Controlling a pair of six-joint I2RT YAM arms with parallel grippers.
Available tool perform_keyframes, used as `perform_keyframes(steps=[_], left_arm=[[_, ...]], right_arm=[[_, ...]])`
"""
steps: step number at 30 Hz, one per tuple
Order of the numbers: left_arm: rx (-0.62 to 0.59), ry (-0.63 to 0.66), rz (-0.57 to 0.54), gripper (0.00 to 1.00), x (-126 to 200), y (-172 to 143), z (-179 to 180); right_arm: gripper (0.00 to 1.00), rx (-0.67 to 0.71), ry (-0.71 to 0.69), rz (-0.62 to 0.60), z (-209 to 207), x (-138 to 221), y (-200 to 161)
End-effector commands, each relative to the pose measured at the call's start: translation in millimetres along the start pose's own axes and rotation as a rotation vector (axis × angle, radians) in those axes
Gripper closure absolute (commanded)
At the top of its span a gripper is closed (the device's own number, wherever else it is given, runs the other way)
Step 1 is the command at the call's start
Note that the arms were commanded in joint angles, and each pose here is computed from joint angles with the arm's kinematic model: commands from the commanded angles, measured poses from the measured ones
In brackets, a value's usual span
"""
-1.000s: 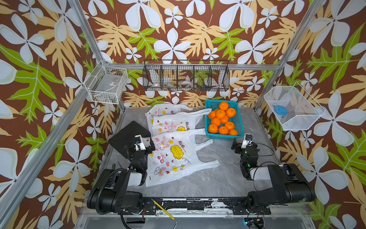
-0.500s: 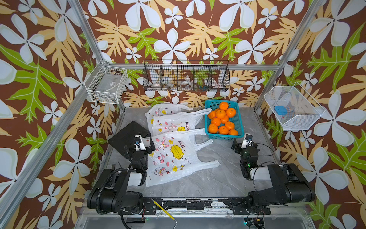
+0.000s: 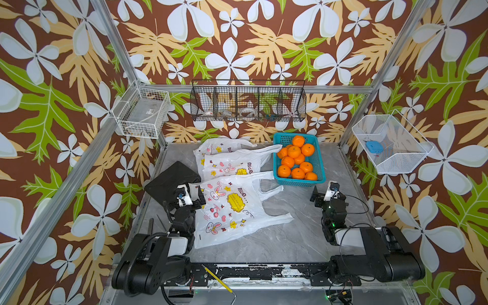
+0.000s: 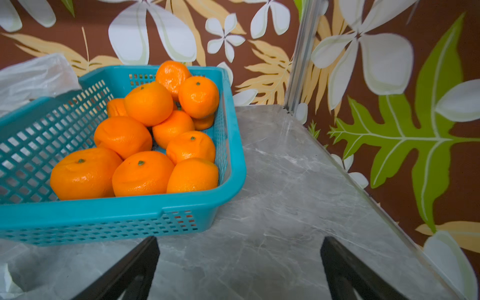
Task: Place the oranges into plastic bags & tie knots
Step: Pick up the plastic bag at the center of the board.
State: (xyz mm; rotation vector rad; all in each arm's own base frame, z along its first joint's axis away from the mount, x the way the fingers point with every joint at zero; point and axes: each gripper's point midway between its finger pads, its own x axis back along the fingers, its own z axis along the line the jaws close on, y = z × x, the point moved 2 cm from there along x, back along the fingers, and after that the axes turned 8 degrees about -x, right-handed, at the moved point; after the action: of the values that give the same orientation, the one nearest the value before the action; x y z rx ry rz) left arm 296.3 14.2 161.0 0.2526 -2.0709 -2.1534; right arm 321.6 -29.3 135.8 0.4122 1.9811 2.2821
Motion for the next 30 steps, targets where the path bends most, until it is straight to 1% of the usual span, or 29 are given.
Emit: perform_keyframes(steps=[1,3,5,6,8,9,10,11,13,16,19,22,25,28,30], left_arm=[[0.059,0.045,-0.095,0.00,10.1,26.6,11.4],[0.111,0.078,-0.050,0.00,8.5,30.7,16.4],[0.200,0.111,0.049,0.00,1.8,38.4,18.5],[0.229,0.096,0.077,0.00,0.3,43.6,15.6],[0.315,0.011,0.109,0.00,0.0,57.1,2.2],[0.340,-0.045,0.125,0.02,0.5,60.5,-6.4],[0.352,-0.118,0.161,0.02,0.6,63.9,-18.9],[0.376,-0.162,0.208,0.02,-0.2,67.4,-29.6],[0.382,-0.243,0.293,0.03,1.8,69.1,-55.4],[0.368,-0.339,0.414,0.04,10.2,64.0,-102.3],[0.341,-0.417,0.522,0.05,20.7,58.1,-152.7],[0.259,-0.469,0.604,0.04,30.6,52.2,-203.4],[0.153,-0.494,0.685,0.03,34.3,38.5,-247.4],[0.056,-0.493,0.751,0.03,35.9,19.8,-279.5],[-0.005,-0.491,0.788,0.02,39.1,7.1,-294.8]], right_arm=[[0.01,-0.008,-0.040,0.000,-4.3,4.3,17.1],[0.01,-0.022,-0.039,0.012,-5.4,11.9,21.7],[0.01,-0.072,-0.015,0.015,-3.5,21.2,27.9],[0.01,-0.088,0.002,0.026,-1.4,24.5,29.7],[0.01,-0.135,0.040,0.051,5.0,30.5,38.1],[0.01,-0.152,0.060,0.070,9.1,32.2,42.4],[0.01,-0.163,0.092,0.102,15.6,33.6,46.4],[0.01,-0.166,0.129,0.130,23.3,34.3,53.5],[0.01,-0.177,0.191,0.188,36.6,35.3,62.5],[0.01,-0.213,0.272,0.261,55.0,34.2,74.2],[0.01,-0.266,0.333,0.332,69.7,32.4,77.2],[0.01,-0.308,0.376,0.384,79.8,30.7,76.9],[0.01,-0.320,0.391,0.410,83.7,29.9,75.8],[0.01,-0.311,0.380,0.422,81.8,30.2,71.8],[0.01,-0.299,0.369,0.424,79.5,30.7,69.6]])
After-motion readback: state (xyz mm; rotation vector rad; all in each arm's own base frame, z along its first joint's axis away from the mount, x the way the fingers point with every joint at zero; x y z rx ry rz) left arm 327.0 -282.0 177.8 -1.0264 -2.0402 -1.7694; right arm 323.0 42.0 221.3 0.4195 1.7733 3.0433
